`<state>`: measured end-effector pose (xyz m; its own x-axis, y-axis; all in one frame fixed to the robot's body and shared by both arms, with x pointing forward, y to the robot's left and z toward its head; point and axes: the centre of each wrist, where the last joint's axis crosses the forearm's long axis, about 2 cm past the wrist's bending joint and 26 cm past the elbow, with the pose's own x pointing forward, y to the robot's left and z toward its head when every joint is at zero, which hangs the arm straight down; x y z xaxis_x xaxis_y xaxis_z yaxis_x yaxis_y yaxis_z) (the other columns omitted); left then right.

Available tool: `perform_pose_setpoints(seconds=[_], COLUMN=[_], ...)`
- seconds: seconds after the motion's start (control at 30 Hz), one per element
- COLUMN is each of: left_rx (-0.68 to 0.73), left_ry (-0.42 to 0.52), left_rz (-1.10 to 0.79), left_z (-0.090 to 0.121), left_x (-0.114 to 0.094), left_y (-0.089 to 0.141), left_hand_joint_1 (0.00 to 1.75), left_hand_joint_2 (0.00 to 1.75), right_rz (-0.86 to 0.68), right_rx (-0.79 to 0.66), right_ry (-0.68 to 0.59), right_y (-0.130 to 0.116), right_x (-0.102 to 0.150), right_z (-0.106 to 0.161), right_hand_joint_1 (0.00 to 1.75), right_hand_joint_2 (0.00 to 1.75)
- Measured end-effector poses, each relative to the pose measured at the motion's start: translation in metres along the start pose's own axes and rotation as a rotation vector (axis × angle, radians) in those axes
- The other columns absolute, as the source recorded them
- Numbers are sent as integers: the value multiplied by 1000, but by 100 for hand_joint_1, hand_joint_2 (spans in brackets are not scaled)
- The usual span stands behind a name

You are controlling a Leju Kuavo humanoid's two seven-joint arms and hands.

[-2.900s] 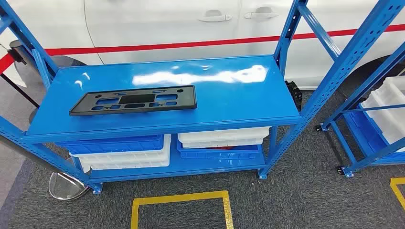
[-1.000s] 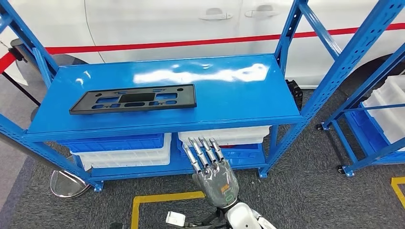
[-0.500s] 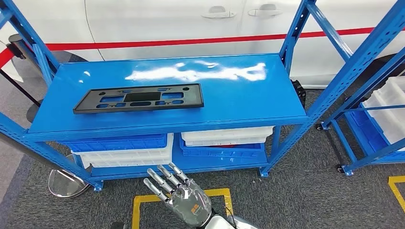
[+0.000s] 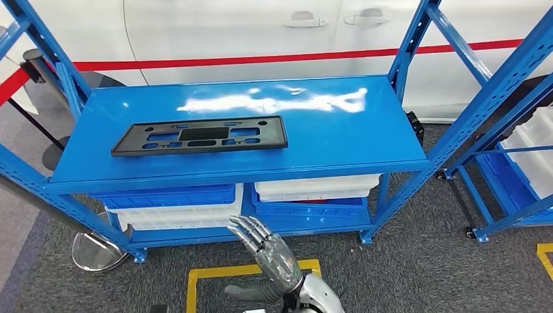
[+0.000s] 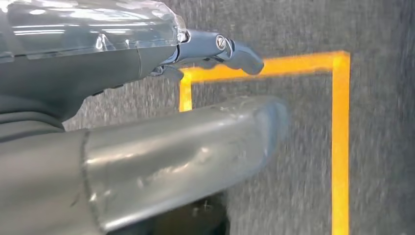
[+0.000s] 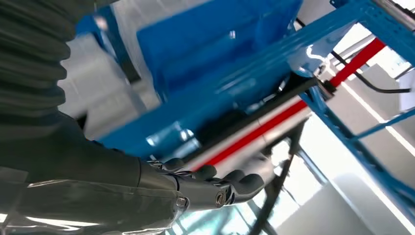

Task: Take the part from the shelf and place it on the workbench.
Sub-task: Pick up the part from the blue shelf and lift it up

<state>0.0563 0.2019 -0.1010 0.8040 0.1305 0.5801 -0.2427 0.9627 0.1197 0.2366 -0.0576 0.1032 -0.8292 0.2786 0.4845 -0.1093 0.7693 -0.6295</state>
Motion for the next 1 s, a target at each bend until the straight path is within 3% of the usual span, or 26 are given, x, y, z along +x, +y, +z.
perform_pose_setpoints(seconds=[0.2,0.8,0.93,1.0], left_rx=[6,31,-20,-54], left_ry=[13,40,51,56], left_rz=[1,9,36,45], left_z=[-1,-1,-4,-9], left_x=[-1,-2,-1,0], left_y=[4,7,12,22], left_hand_joint_1=[0,0,0,0], left_hand_joint_2=[0,0,0,0], right_rz=[-54,-80,-72,-34], right_rx=[-10,-27,-45,-64], right_ry=[95,169,194,212], right_y=[2,2,2,1], right_x=[-1,-2,-3,-3], right_z=[2,3,0,-4], right_hand_joint_1=[0,0,0,0], right_hand_joint_2=[0,0,175,175])
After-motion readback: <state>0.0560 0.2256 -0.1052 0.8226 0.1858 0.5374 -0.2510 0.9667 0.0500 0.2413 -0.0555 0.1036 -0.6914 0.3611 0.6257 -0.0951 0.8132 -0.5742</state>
